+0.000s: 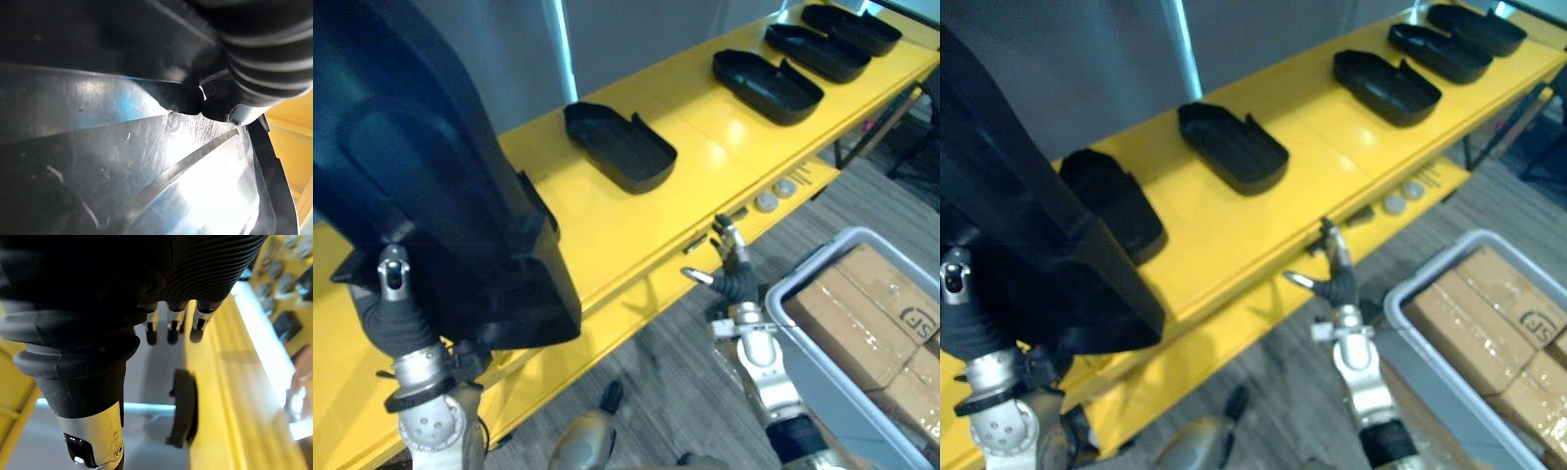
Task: Walk over and take plastic housings, then place them on the shelf
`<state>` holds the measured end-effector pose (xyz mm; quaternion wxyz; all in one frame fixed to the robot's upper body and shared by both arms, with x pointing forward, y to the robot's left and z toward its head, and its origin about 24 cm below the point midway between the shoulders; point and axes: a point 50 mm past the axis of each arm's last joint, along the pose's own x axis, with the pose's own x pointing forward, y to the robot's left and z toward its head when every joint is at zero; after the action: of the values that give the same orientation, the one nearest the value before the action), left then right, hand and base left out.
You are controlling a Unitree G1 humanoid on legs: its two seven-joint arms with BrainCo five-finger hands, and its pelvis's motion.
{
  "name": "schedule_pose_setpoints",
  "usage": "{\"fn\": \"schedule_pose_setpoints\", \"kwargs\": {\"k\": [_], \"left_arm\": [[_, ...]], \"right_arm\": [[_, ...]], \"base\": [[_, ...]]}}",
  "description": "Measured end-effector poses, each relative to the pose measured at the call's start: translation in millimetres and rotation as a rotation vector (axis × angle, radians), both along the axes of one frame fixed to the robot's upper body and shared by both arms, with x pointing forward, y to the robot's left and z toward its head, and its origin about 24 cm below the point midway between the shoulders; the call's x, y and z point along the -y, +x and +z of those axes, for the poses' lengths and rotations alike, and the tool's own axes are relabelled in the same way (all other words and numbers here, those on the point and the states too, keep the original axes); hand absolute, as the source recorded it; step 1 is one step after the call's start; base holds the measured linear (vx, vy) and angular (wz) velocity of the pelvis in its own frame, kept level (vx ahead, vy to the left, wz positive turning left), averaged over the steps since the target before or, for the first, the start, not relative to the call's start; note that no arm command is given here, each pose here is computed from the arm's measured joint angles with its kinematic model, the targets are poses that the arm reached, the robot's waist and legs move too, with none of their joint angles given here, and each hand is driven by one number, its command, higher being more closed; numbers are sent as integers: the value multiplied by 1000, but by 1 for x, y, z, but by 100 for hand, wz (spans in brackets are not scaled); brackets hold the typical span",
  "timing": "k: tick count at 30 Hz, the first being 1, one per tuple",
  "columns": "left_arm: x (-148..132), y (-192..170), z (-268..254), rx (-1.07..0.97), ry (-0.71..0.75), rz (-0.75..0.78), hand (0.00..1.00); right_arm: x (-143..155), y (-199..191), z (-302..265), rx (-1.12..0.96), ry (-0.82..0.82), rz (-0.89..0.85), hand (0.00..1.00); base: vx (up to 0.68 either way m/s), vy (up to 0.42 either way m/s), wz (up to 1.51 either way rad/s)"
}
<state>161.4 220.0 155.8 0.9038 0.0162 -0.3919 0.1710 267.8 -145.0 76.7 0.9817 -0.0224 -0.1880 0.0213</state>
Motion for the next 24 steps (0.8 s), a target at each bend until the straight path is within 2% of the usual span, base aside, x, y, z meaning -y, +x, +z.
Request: {"fn": "schedule_pose_setpoints", "kwargs": {"k": [5, 9, 15, 19, 24], "left_arm": [[-3, 1, -7, -27, -18, 33, 100], [-7, -2, -6, -7, -12, 152, 100], [-28, -9, 15, 134, 67, 359, 100], [-39, -14, 27, 178, 122, 416, 100], [-36, -11, 44, 243, 193, 429, 100]], "right_arm": [[1, -3, 7, 56, 14, 1, 0], [4, -4, 8, 78, 36, -28, 0], [17, -1, 52, 276, 98, -113, 0], [27, 4, 64, 320, 121, -165, 0], [37, 3, 65, 326, 116, -197, 0]], "base": [[-174, 24, -23], [-81, 15, 6], [79, 31, 28], [199, 88, 17], [238, -26, 55]]}}
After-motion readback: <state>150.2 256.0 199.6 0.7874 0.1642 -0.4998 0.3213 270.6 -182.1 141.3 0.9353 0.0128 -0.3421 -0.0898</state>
